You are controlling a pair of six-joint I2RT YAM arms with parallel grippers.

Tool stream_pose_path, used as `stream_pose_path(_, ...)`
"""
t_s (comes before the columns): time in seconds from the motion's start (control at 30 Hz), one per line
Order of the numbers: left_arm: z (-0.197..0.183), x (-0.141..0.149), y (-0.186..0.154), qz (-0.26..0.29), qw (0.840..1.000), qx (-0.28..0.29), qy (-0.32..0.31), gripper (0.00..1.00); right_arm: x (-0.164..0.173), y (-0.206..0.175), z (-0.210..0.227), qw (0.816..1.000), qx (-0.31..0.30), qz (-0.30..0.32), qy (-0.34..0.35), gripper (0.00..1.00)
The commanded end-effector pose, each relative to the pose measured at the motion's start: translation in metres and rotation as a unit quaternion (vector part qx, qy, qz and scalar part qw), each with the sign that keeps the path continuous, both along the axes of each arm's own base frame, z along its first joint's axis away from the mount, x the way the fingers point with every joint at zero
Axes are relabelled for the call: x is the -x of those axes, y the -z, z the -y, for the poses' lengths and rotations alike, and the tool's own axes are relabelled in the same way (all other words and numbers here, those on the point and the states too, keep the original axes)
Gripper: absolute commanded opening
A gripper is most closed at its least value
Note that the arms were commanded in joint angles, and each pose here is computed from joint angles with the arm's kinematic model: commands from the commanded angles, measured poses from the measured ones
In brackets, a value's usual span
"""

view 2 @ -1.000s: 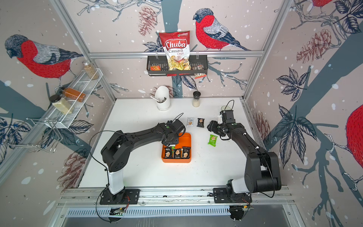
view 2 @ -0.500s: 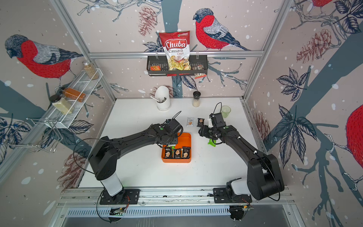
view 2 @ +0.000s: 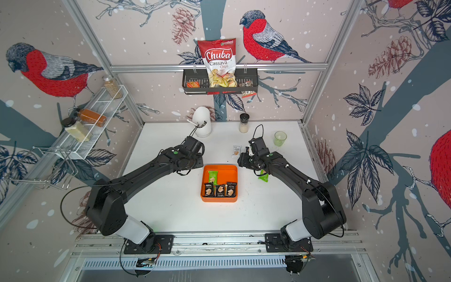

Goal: Take the cookies out of the storage box
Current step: Place the cookie at the center of the board.

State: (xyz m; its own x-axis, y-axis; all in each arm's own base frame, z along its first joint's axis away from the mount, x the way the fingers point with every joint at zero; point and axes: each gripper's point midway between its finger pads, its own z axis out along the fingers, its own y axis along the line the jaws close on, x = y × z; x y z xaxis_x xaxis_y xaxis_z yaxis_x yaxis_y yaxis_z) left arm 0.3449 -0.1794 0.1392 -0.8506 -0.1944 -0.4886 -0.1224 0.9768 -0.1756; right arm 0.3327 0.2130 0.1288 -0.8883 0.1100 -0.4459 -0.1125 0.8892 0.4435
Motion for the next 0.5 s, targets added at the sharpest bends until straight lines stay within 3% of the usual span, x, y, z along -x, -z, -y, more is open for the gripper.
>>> stream_pose_path(0.0, -0.016, -0.019, -0.001, 0.016, 1.0, -0.008, 0.023, 0.4, -0.014, -0.006, -0.001, 1.0, 0.0, 0.016, 0.023, 0.65)
stream_pose_path(0.13, -0.047, -0.042, 0.01, 0.018, 0.999, -0.044, 0.018, 0.4, -0.027, -0.007, 0.003, 0.999, 0.013, 0.023, 0.042, 0.65)
stream_pose_path(0.47, -0.086, -0.083, 0.062, -0.008, 0.998, -0.057, 0.007, 0.4, -0.055, -0.007, 0.009, 0.997, 0.018, 0.019, 0.071, 0.64)
